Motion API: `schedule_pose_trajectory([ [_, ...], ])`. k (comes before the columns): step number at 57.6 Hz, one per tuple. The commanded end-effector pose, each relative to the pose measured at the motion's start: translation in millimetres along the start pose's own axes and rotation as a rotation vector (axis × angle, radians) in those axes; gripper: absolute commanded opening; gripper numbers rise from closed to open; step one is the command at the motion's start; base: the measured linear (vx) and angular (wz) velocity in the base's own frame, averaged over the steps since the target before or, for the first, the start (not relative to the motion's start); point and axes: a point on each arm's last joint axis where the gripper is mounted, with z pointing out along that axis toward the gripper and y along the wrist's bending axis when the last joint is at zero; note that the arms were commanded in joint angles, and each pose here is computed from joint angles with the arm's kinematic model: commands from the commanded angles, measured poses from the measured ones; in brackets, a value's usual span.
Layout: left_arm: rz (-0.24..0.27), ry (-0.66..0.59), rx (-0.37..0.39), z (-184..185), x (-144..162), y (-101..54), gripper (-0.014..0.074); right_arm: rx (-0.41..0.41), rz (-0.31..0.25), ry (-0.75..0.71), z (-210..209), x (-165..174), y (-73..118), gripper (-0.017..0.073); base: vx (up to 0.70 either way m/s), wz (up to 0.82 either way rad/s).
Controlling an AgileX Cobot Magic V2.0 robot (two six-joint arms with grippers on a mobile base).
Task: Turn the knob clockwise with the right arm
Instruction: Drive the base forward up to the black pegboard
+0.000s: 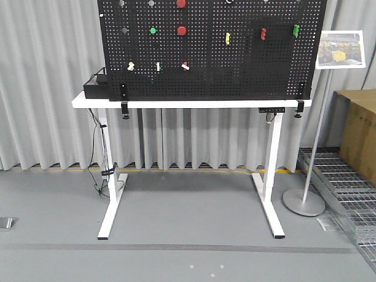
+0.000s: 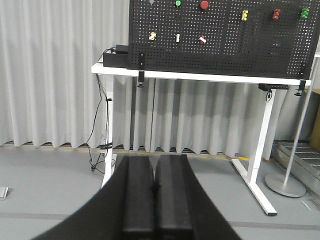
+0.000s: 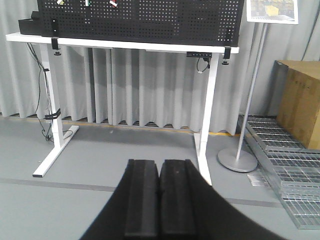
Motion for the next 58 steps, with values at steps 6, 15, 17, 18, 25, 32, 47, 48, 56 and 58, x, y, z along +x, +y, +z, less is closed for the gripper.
schedule_pose_trajectory([
  [6,-0.017,-0.069,-0.005,0.2,-3.0,0.7,-0.0006,0.004,-0.012,-0.089,-0.8,-6.6,-0.2,-0.0009,0.0,0.0],
  [15,-0.017,-0.069,-0.005,0.2,-3.0,0.7,-0.0006,0.004,-0.012,-0.089,-0.8,-6.6,-0.2,-0.0009,0.0,0.0],
  [17,-0.017,-0.069,-0.005,0.2,-3.0,0.7,-0.0006,0.004,-0.012,-0.089,-0.8,-6.6,-0.2,-0.0009,0.0,0.0],
  [18,-0.017,-0.069,-0.005,0.2,-3.0,0.7,-0.0006,0.004,-0.012,-0.089,-0.8,-6.6,-0.2,-0.0009,0.0,0.0],
  [25,-0.017,-0.069,-0.005,0.2,-3.0,0.7,-0.0006,0.004,-0.012,-0.089,-0.8,-6.6,-0.2,-0.0009,0.0,0.0],
  [32,-0.017,-0.069,-0.005,0.2,-3.0,0.7,-0.0006,0.004,-0.013,-0.089,-0.8,-6.6,-0.2,-0.0009,0.0,0.0],
  [47,-0.017,-0.069,-0.005,0.2,-3.0,0.7,-0.0006,0.004,-0.013,-0.089,-0.8,-6.6,-0.2,-0.0009,0.06,-0.01],
  [48,-0.017,-0.069,-0.005,0.2,-3.0,0.7,-0.0006,0.004,-0.013,-0.089,-0.8,-6.6,-0.2,-0.0009,0.14,-0.03],
  [56,-0.017,-0.069,-0.005,0.2,-3.0,0.7,-0.0006,0.004,-0.013,-0.089,-0.8,-6.6,-0.2,-0.0009,0.18,-0.03],
  [58,-0.017,-0.069,-0.005,0.2,-3.0,0.7,-0.0006,0.004,-0.013,-0.089,-0.8,-6.6,-0.2,-0.0009,0.24,-0.04],
])
